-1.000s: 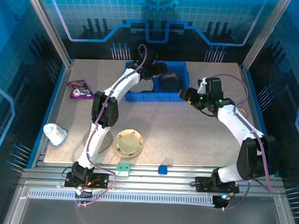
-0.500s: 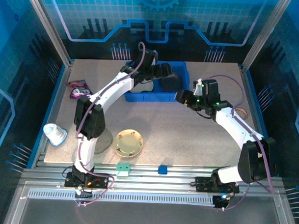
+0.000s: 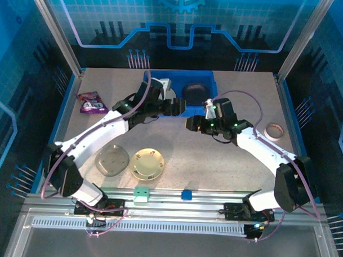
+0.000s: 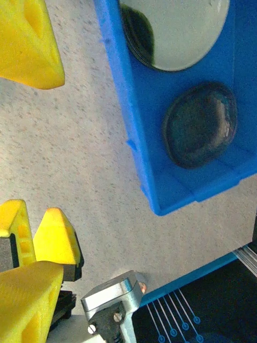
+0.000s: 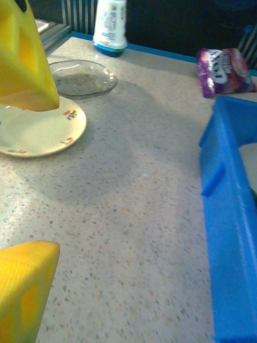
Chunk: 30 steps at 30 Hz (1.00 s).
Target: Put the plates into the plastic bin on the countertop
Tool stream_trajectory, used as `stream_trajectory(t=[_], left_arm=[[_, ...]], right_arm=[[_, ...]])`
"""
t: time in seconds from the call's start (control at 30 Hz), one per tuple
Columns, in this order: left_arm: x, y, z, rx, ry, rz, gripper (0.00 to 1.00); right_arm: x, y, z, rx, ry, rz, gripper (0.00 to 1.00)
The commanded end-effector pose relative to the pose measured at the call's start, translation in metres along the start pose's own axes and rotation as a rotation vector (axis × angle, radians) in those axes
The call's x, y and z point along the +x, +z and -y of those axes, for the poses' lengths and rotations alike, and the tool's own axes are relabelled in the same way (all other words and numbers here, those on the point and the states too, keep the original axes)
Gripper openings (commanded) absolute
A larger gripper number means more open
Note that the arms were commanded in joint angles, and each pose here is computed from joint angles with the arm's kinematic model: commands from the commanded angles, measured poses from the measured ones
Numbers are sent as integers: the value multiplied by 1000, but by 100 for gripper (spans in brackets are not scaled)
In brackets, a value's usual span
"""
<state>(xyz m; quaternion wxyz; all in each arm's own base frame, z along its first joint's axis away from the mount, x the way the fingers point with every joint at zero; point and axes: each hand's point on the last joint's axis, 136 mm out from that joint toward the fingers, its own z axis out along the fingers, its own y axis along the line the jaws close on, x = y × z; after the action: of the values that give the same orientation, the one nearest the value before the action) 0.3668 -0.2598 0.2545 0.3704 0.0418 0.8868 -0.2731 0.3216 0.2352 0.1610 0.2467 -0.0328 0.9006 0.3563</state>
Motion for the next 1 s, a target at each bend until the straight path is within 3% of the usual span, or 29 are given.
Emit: stream_trajectory(t=[0.0,0.33,0.47,0.67,0.97], left_arm=[[25,-13,-17,-40,12,-43,84],[94,-36,-49,-67,-95,-139,79],[116,-38,-62,-89,-135,-162,76],[131,-37,-65,-62,-189,-175,72],[140,-40,-73,-48,-266,-165,75]], right_arm=[[21,13,0,20,-42,-67,64],[51,25,-8,31,-107,-189,61],[68,33,-15,3,-119,-254,54],[94,57,-27,-96,-93,-371,38],[128,90,-38,-169,-58,-541,39]])
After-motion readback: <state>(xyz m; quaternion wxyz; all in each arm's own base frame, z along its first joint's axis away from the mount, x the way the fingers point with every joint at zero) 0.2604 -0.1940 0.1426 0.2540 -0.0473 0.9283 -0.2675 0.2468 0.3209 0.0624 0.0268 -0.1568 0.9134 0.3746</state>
